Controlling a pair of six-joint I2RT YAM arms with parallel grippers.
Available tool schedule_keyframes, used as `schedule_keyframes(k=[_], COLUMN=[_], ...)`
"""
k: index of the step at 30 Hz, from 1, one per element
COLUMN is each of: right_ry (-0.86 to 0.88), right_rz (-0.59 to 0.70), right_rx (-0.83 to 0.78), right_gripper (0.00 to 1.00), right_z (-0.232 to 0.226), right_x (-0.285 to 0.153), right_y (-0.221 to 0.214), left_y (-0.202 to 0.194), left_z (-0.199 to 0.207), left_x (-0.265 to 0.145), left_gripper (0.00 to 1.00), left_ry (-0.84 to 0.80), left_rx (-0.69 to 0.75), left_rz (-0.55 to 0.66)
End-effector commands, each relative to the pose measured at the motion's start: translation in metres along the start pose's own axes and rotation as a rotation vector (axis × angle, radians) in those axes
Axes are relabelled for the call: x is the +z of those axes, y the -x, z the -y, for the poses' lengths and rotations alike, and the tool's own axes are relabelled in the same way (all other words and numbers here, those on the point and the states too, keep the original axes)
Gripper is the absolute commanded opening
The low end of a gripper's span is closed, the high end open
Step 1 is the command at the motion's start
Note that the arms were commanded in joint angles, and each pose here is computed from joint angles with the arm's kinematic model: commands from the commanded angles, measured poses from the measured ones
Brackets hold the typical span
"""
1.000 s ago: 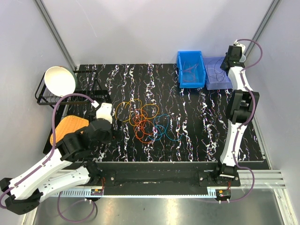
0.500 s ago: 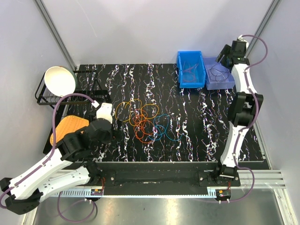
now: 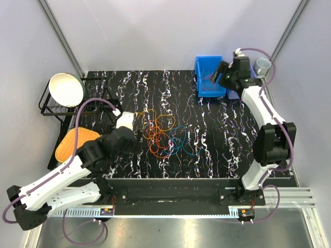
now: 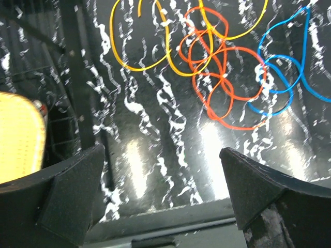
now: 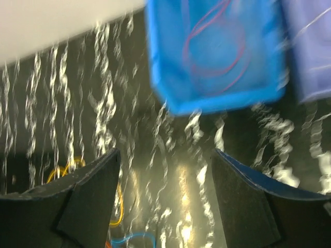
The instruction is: Untangle the cables
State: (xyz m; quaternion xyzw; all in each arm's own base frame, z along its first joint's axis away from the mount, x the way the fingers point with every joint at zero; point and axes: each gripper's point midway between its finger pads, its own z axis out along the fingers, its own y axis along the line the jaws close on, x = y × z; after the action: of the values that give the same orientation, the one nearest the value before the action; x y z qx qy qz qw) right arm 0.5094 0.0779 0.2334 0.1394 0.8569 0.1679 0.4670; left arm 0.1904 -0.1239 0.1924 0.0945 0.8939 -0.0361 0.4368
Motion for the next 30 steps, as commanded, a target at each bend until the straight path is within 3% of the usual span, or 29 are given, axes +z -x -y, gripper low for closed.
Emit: schedule_keyframes(k=[1,14,22,30], right_ry=[0.112,0.217,0.227,0.224], right_rz=[-0.041,-0.26,-0.281,-0.312], right_rx=[0.017,0.076,0.072,0.065], right_gripper=[0.75,0.72,0.72,0.72], right_z=[-0.03,-0.038,-0.031,-0.024], right_x=[-0.027,-0.05,-0.056,-0.054], right_y=[-0.032,-0.162,-0.183,-0.199], left_y=[0.018,-0.001,-0.007,-0.019], left_z=[0.029,0.077,0.09,0.092], left_x=[0.014,0.083,0.118,0.152], left_gripper=[0.99,0.99,0.99,0.9], left_ry=[-0.079,-0.079,-0.088,-0.078], left_rx=[-0.077,-0.094,-0.137,-0.157], left_rz=[0.053,-0.048,-0.104,-0.177])
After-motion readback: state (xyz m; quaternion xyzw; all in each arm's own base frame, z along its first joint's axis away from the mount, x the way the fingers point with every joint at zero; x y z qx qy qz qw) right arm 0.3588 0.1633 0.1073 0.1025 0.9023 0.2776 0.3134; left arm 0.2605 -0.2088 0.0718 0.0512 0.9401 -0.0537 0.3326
